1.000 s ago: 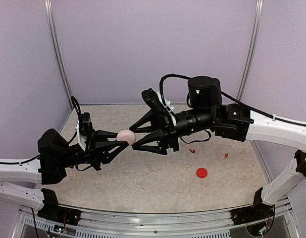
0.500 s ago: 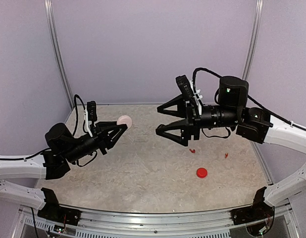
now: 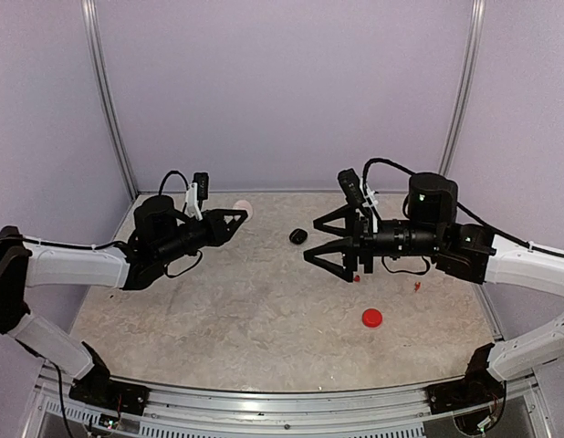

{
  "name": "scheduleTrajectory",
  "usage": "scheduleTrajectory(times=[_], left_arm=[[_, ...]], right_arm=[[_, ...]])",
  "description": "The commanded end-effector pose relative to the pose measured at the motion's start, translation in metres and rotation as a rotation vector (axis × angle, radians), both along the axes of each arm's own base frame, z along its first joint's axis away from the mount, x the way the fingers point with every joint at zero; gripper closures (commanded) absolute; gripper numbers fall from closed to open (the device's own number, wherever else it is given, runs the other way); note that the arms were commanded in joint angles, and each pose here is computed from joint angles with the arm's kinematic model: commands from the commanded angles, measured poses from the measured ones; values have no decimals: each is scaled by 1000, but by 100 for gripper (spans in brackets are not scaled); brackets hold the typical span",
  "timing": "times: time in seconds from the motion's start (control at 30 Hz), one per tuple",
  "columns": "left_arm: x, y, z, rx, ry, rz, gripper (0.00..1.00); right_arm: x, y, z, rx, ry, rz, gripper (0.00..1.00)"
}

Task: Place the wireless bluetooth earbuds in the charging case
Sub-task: Place the charging case with the earbuds at the center of the board.

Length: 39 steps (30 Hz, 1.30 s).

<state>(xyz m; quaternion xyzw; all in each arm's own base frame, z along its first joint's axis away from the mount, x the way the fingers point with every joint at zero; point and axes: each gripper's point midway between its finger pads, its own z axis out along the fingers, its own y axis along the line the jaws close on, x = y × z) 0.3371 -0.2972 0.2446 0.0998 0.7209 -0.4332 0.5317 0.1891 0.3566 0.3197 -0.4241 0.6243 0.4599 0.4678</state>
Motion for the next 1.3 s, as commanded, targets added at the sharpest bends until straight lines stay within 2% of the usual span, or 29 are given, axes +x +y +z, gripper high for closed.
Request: scheduleTrajectory(times=[0.0, 0.27, 0.33, 0.47, 0.6, 0.8, 0.93, 1.17, 1.27], left_arm=[[30, -13, -24, 34, 106, -6, 100], [83, -38, -103, 78, 315, -28, 100], [92, -42, -118, 83, 350, -28, 100], [108, -49, -146, 103, 416, -18, 94], [121, -53, -181, 150, 488, 3, 93], [135, -51, -210, 170, 577, 31, 91], [141, -48, -217, 199, 600, 67, 80], [139, -37, -213, 245, 620, 118, 51], [136, -33, -203, 256, 604, 127, 43]], right_arm=[[6, -6, 0, 50, 18, -18, 1], [16, -18, -12, 55, 53, -47, 1], [20, -23, -15, 50, 64, -62, 1], [28, -27, -25, 33, 94, -83, 0], [37, -31, -36, 9, 131, -112, 1], [54, -45, -51, -46, 191, -200, 0], [67, -60, -69, -118, 244, -311, 0], [63, -76, -92, -234, 346, -368, 0], [63, -85, -104, -297, 389, -414, 0]])
